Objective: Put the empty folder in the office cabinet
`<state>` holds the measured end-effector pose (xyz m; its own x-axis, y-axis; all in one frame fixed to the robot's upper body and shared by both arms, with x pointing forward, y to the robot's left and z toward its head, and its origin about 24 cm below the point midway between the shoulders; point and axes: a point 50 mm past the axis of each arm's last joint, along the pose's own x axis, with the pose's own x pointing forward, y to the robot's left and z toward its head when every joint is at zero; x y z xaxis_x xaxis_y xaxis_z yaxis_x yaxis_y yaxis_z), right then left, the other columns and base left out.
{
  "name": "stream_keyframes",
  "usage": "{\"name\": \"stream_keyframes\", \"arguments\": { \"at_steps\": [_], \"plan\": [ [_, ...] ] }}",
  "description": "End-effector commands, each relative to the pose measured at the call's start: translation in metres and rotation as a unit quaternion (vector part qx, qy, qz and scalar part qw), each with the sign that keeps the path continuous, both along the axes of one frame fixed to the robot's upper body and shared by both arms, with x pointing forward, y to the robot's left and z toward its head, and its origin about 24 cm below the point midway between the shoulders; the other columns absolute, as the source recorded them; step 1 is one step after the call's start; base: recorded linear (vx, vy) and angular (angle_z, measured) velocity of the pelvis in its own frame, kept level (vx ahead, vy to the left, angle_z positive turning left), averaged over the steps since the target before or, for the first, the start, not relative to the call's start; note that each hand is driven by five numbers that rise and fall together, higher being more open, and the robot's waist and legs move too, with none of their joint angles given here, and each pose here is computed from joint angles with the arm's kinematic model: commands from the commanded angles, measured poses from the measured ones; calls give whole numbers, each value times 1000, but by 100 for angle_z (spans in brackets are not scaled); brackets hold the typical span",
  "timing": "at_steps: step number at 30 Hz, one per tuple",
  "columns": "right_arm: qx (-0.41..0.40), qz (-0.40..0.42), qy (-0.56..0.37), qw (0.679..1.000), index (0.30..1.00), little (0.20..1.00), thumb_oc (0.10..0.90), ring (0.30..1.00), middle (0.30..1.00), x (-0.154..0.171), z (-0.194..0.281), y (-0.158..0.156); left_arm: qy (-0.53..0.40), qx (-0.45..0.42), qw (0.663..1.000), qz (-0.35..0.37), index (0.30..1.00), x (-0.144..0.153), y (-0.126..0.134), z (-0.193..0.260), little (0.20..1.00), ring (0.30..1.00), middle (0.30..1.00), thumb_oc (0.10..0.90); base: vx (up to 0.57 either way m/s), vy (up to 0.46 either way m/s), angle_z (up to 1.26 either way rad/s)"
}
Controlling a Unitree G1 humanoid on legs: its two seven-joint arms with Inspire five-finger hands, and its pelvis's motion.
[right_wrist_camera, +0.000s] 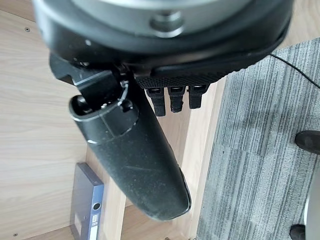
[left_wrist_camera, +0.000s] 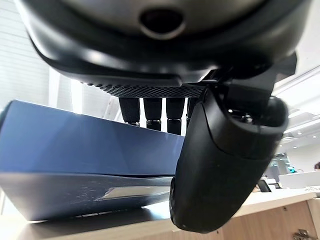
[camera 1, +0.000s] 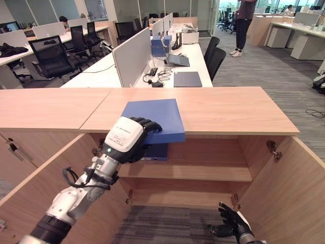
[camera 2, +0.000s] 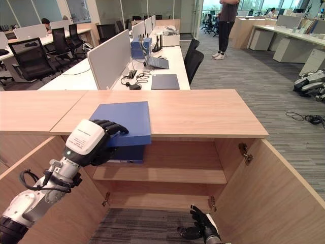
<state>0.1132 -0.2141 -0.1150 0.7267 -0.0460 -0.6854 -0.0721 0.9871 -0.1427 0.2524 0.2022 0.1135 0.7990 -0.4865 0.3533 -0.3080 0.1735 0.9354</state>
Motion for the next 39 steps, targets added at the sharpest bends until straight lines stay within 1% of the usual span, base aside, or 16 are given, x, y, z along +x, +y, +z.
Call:
{"name": "stream_keyframes", "arguments": {
  "at_steps": [1, 11, 15, 17, 18, 19, 24, 26, 29, 30, 32, 33, 34, 35, 36, 39],
  "plan": [
    [5, 23, -99, 995, 900, 900, 800, 900, 900, 46, 24, 7, -52, -30, 998, 16, 300, 15, 6, 33, 300, 300, 300, 400, -47, 6, 2],
    [7, 20, -102, 995, 900, 900, 800, 900, 900, 49, 25, 9, -68, -74, 995, 9, 300, 8, 3, 41, 300, 300, 300, 400, 8, -1, 0],
    [11, 12, -103, 995, 900, 900, 800, 900, 900, 52, 24, 11, -69, -224, 972, -31, 300, -4, -8, 52, 300, 300, 300, 400, -45, -2, 0],
    [12, 8, -102, 995, 900, 900, 800, 900, 900, 53, 23, 12, -72, -319, 943, -53, 300, -12, -8, 61, 300, 300, 300, 400, 0, 0, 0],
    [16, 4, -104, 994, 900, 900, 800, 900, 900, 56, 24, 14, -78, -412, 904, -82, 300, -15, -9, 69, 300, 300, 300, 400, -72, 0, 0],
    [18, 4, -106, 994, 900, 900, 800, 900, 900, 58, 25, 15, -77, -461, 877, -105, 300, -18, -9, 75, 300, 300, 300, 400, -31, -6, 2],
    [24, 9, -120, 992, 900, 900, 800, 900, 900, 68, 31, 16, -36, -609, 764, -211, 300, -24, -8, 91, 300, 300, 300, 400, 0, 0, 0],
    [25, 16, -119, 992, 900, 900, 800, 900, 900, 70, 31, 17, -21, -641, 725, -252, 300, -27, -8, 97, 300, 300, 300, 400, 0, 0, 0],
    [26, 25, -115, 993, 900, 900, 800, 900, 900, 70, 30, 18, -12, -656, 697, -290, 300, -30, -8, 104, 300, 300, 300, 400, 0, 0, 0],
    [26, 25, -115, 993, 900, 900, 800, 900, 900, 70, 30, 18, -12, -656, 697, -290, 300, -30, -8, 104, 300, 300, 300, 400, 0, 0, 0],
    [30, 32, -108, 993, 900, 900, 800, 900, 900, 69, 28, 21, -8, -669, 667, -327, 300, -34, -7, 111, 300, 300, 300, 400, 0, 0, 0],
    [30, 32, -108, 993, 900, 900, 800, 900, 900, 69, 28, 21, -8, -669, 667, -327, 300, -34, -7, 111, 300, 300, 300, 400, 0, 0, 0],
    [31, 41, -103, 993, 900, 900, 800, 900, 900, 68, 26, 23, 24, -695, 614, -374, 300, -36, -9, 110, 300, 300, 300, 400, 0, 0, 0],
    [31, 42, -103, 993, 900, 900, 800, 900, 900, 68, 26, 23, 24, -695, 613, -374, 300, -36, -9, 110, 300, 300, 300, 400, 0, 0, 0],
    [30, 45, -101, 993, 900, 900, 800, 900, 900, 67, 26, 24, 47, -706, 589, -389, 300, -35, -11, 106, 300, 300, 300, 400, 0, 0, 0],
    [34, 48, -96, 994, 900, 900, 800, 900, 900, 66, 24, 27, 84, -728, 553, -397, 300, -33, -13, 96, 300, 300, 300, 400, 0, 0, 0]
  ]
}}
